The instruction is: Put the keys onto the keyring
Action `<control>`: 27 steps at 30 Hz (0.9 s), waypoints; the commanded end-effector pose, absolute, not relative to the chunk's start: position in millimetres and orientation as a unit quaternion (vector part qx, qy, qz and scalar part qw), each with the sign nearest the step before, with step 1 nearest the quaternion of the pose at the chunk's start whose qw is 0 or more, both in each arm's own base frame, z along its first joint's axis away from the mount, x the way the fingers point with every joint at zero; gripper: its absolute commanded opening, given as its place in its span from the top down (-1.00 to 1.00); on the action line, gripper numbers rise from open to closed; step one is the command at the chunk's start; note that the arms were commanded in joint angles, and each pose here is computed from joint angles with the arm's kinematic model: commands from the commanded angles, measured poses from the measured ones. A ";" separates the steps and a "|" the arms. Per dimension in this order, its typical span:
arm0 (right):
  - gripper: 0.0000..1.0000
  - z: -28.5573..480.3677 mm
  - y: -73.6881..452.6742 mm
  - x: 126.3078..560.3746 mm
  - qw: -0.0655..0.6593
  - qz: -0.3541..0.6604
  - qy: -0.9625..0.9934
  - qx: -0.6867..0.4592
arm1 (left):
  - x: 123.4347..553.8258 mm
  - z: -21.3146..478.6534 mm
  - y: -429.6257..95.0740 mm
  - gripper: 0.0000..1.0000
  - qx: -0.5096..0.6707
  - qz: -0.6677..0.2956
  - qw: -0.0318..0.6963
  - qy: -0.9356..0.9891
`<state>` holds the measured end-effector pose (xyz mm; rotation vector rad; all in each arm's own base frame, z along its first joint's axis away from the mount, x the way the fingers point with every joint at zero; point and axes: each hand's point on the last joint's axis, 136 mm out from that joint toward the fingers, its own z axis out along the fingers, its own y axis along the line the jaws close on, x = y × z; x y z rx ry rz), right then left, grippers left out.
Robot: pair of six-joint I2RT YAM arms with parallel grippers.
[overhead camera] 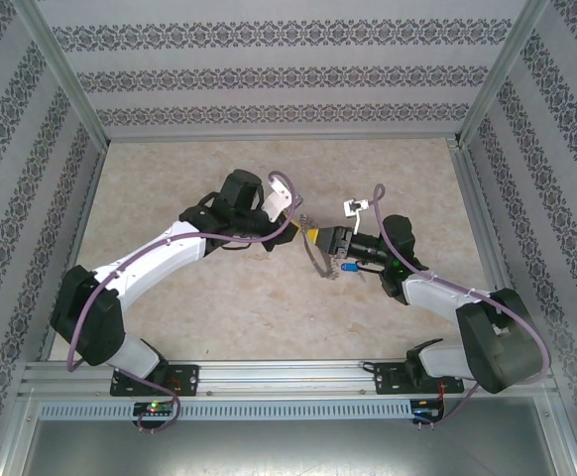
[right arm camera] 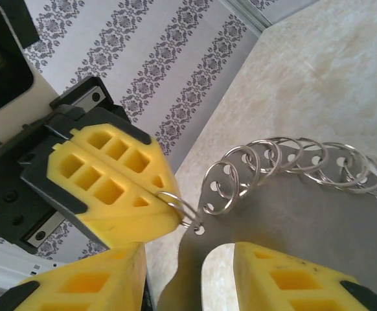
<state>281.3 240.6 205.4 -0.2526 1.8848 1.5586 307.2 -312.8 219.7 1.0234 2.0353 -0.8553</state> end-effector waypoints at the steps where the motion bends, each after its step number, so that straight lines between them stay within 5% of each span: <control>1: 0.19 235.7 244.1 278.1 0.364 0.609 0.692 -0.133 | 297.0 247.5 -310.6 1.00 0.411 -0.347 0.357 0.764; 19: 0.20 272.3 252.2 264.5 0.373 0.633 0.654 -0.178 | 278.1 284.7 -312.1 1.00 0.425 -0.386 0.377 0.727; 27: 0.02 270.6 211.0 280.6 0.407 0.607 0.676 -0.094 | 283.4 290.8 -304.2 1.00 0.410 -0.365 0.415 0.726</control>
